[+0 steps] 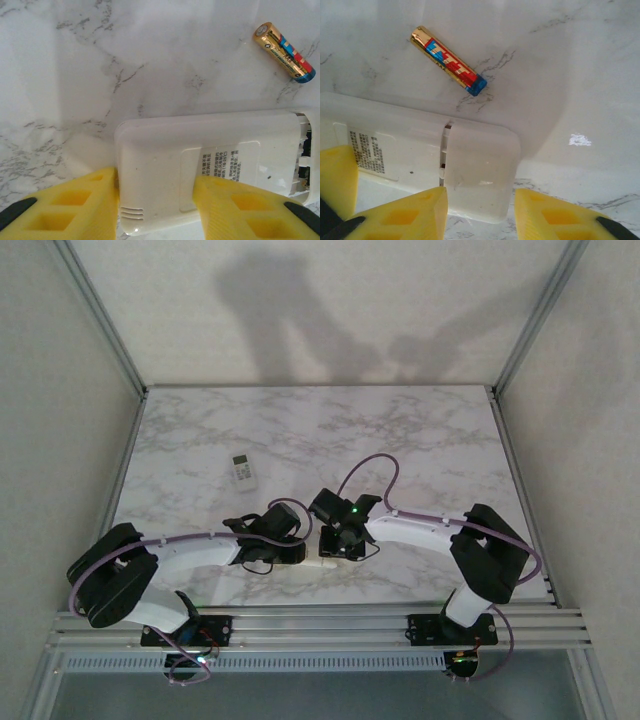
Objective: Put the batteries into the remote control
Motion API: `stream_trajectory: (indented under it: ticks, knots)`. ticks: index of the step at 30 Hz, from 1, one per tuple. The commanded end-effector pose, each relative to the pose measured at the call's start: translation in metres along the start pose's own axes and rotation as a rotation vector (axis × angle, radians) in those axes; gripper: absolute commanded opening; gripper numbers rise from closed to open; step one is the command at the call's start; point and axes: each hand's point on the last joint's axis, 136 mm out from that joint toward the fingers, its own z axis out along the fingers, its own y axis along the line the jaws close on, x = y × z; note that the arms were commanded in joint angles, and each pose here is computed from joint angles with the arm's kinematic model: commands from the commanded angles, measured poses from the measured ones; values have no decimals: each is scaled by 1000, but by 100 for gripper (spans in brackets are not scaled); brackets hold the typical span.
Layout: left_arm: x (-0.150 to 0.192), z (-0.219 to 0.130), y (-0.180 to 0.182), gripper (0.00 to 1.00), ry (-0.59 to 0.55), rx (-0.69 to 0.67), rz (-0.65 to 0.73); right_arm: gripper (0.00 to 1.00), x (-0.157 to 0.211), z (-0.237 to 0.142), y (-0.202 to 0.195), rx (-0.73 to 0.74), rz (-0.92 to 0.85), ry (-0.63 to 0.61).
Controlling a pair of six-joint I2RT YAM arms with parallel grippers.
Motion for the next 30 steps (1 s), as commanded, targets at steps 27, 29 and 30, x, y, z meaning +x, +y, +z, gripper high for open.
stream_trajectory:
  ticks: [27, 29, 30]
  knots:
    - [-9, 18, -9, 43, -61, 33, 4, 36, 10, 19, 13, -20, 4, 70]
    - [-8, 19, -10, 43, -59, 42, 5, 36, 6, 20, 19, -37, -2, 60]
    - [-9, 19, -11, 43, -58, 45, 5, 36, 4, 20, 21, -44, -5, 54]
